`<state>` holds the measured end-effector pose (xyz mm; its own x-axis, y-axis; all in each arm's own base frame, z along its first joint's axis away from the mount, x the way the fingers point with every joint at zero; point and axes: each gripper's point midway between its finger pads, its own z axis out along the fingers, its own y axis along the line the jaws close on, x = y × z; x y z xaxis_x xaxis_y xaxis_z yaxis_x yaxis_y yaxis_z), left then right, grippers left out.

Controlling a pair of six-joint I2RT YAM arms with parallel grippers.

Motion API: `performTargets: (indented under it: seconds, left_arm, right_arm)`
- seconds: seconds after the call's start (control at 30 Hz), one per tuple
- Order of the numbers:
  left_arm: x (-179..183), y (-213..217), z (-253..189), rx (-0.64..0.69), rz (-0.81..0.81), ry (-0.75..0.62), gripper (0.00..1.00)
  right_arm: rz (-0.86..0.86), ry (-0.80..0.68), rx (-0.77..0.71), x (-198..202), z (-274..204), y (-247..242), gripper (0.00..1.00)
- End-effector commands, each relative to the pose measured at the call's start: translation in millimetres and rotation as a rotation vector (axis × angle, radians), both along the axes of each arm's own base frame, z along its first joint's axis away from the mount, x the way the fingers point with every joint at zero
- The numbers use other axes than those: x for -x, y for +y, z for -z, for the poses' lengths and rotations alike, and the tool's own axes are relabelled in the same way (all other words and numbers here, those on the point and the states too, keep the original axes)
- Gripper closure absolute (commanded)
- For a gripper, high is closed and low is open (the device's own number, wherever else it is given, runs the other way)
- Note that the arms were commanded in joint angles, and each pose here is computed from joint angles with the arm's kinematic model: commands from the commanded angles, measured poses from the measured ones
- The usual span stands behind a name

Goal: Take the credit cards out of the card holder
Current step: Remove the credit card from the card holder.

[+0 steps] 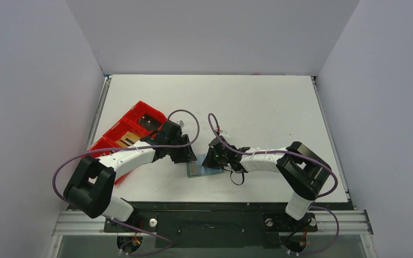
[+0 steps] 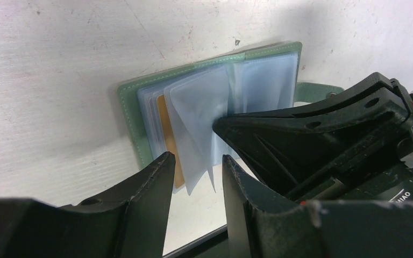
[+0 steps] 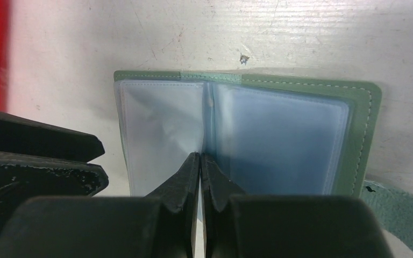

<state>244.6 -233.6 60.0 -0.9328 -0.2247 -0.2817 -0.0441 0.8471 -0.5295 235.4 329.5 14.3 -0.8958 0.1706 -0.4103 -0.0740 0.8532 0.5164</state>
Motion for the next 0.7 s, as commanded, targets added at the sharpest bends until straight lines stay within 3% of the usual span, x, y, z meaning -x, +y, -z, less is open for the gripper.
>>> performTargets:
  seconds: [0.0,0.67]
  left_arm:
    - [-8,-10,-3,0.031,0.000,-0.034,0.65]
    - [-3,-9,18,-0.011,0.002,-0.006,0.64]
  right_arm:
    - [0.006,0.096,0.131,22,49,-34,1.00]
    - [0.013,0.103,0.117,22,51,-36,1.00]
